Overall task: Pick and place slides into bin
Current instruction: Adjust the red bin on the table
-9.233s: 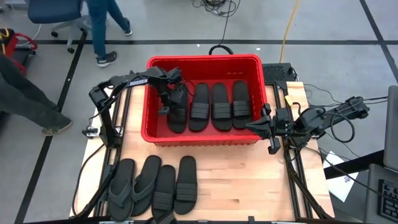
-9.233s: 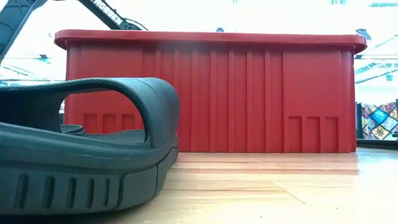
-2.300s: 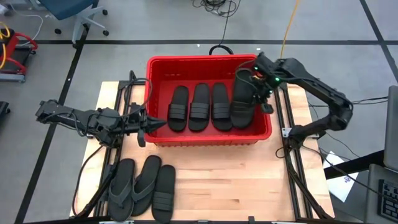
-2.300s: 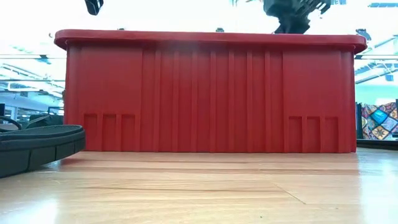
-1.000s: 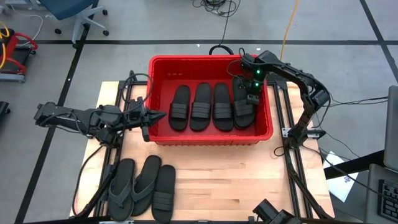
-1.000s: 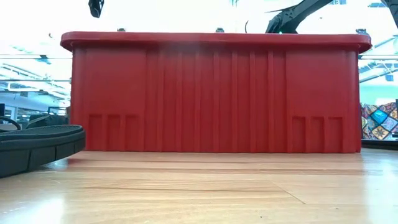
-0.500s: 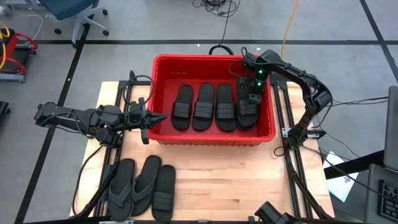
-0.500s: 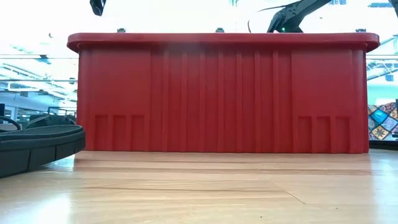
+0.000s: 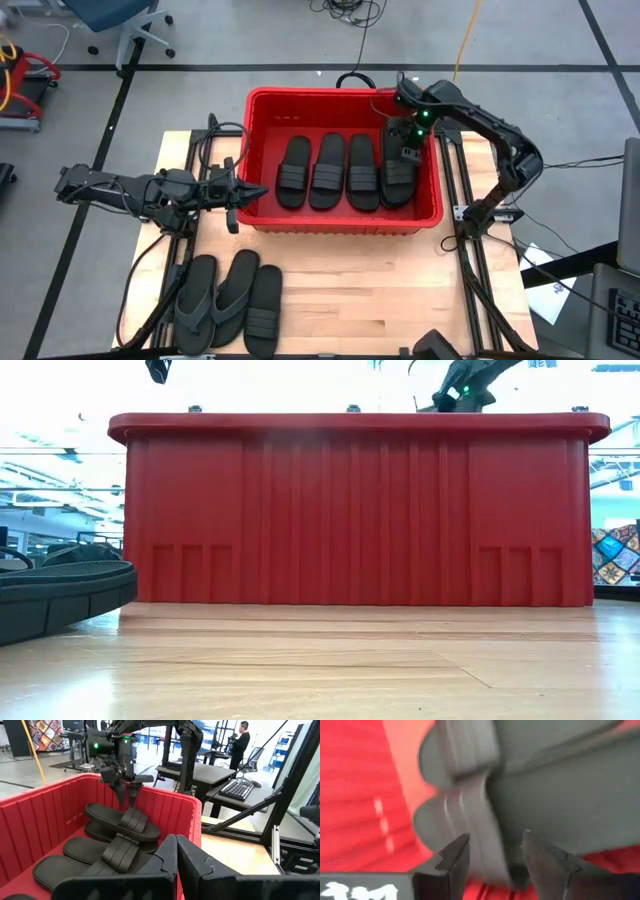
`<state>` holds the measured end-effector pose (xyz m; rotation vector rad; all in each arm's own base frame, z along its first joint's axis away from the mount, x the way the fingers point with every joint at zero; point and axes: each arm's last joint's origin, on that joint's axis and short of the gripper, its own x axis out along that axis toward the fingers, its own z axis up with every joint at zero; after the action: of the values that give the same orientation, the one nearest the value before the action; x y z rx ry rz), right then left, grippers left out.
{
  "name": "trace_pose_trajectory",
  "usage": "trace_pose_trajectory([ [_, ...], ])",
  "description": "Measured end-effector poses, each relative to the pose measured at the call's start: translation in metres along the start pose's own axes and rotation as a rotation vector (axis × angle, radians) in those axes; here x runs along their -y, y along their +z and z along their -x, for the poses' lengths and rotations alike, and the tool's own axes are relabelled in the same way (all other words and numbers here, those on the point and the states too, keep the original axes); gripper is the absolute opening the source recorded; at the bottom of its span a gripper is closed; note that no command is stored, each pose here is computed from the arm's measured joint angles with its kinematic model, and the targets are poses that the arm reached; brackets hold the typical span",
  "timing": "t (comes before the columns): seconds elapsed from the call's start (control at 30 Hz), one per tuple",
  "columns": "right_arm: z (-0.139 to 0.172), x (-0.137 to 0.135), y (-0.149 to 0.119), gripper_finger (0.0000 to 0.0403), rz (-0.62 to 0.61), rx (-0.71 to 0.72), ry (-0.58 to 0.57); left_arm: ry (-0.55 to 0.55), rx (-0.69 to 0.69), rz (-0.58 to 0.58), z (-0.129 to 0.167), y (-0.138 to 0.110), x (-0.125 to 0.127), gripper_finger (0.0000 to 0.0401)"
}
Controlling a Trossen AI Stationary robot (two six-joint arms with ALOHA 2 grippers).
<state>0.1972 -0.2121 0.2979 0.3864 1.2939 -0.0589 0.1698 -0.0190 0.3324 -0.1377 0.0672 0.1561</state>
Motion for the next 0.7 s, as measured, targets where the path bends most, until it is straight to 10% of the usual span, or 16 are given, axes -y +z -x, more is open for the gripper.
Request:
trace_pose_trajectory([
  [0.47,0.052,-0.068,-0.003,0.0013,0.181,0.343,-0.105,0.006,0.001,-0.008,0.000,0.000,0.000,0.0003],
  [0.7,0.069,-0.098,-0.020,0.0002,0.166,0.406,-0.031,0.030,0.005,-0.018,-0.001,0.001,-0.004,0.0003],
])
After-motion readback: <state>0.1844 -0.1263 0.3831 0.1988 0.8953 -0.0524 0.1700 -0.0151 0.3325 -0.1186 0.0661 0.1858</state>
